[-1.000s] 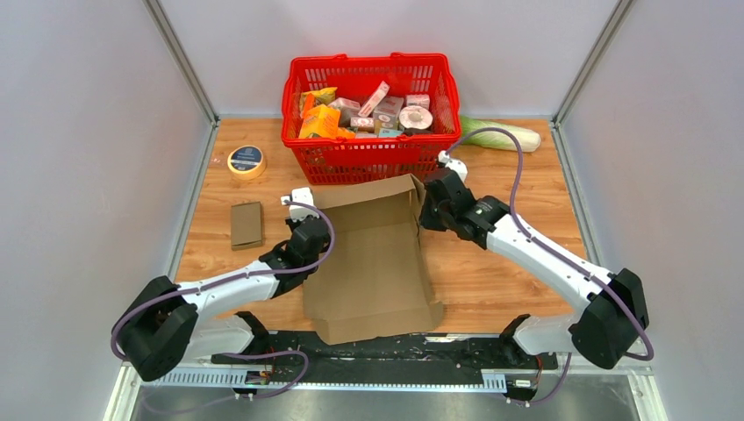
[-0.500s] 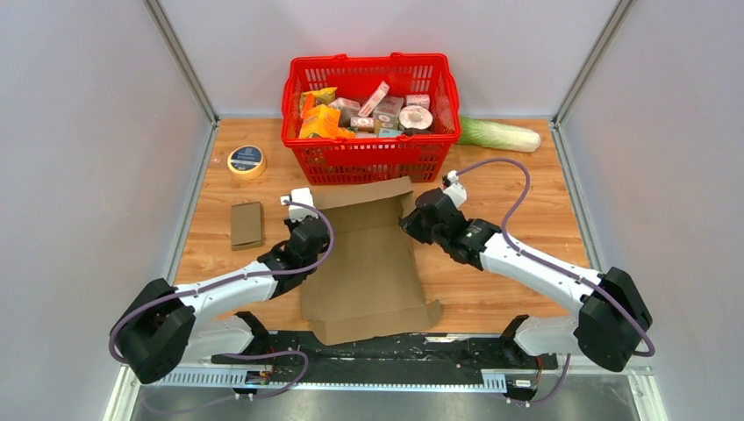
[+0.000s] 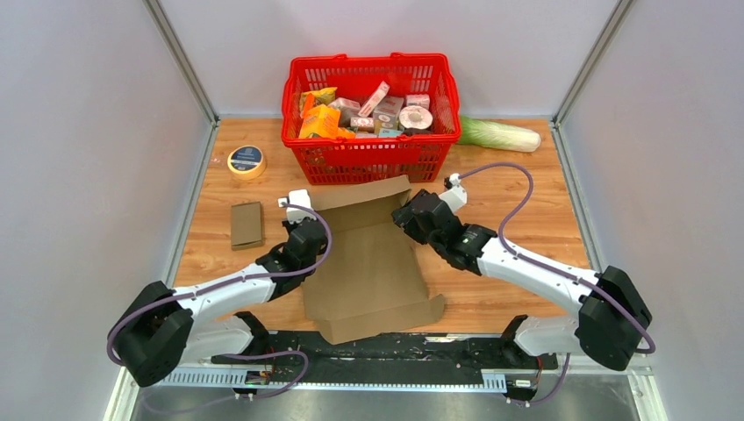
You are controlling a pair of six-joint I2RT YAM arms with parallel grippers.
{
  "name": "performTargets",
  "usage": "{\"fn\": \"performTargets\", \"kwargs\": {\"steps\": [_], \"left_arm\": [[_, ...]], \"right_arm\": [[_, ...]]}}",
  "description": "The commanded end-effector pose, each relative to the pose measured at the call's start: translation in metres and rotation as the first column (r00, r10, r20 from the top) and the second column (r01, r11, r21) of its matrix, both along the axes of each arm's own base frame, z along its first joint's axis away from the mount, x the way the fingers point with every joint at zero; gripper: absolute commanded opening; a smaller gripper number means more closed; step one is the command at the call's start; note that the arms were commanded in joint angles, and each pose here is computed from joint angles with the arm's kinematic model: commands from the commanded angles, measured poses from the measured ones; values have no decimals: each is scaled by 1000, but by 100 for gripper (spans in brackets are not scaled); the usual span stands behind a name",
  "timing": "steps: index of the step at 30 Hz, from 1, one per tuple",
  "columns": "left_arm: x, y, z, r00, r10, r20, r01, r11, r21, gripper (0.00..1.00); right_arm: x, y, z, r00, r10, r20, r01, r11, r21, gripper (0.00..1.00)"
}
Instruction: Fold the paper box
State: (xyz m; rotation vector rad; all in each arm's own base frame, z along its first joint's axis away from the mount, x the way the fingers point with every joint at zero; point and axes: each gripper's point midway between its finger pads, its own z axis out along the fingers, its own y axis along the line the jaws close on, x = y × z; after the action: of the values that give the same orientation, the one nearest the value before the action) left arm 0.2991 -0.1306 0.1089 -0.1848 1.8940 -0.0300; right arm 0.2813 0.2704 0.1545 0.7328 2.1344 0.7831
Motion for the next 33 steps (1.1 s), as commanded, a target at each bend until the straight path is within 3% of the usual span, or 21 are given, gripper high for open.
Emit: {"fn": "performTargets", "kwargs": {"steps": [1, 5, 6, 9, 14, 21, 25, 33], "left_arm": [[-21, -9, -31, 990, -86, -112, 84, 996, -26, 0], [-22, -7, -33, 990, -81, -114, 80, 997, -17, 0], [-22, -8, -33, 990, -84, -116, 82, 996, -21, 0], [-21, -9, -37, 989, -84, -125, 83, 996, -16, 0], [-22, -8, -39, 988, -82, -132, 81, 997, -10, 0], [-20, -9, -39, 988, -80, -135, 80, 997, -8, 0], [-19, -11, -38, 988, -84, -132, 83, 996, -14, 0], [-20, -10, -42, 988, -82, -135, 81, 997, -11, 0]], "right_arm": [[-3, -15, 3, 984, 160, 77, -135, 956, -259, 66], [-26, -40, -25, 940, 340, 44, -297, 872, -388, 93], [-32, -39, -22, 905, 423, 57, -365, 837, -406, 95], [-36, -59, -38, 890, 455, 15, -402, 800, -445, 99], [-32, -97, -58, 931, 351, -96, -347, 777, -524, 93], [-31, -90, -93, 941, 317, -119, -334, 808, -486, 76], [-18, -116, -104, 978, 174, -115, -208, 787, -580, 51], [-2, -99, -120, 975, 216, -46, -203, 792, -576, 54]]}}
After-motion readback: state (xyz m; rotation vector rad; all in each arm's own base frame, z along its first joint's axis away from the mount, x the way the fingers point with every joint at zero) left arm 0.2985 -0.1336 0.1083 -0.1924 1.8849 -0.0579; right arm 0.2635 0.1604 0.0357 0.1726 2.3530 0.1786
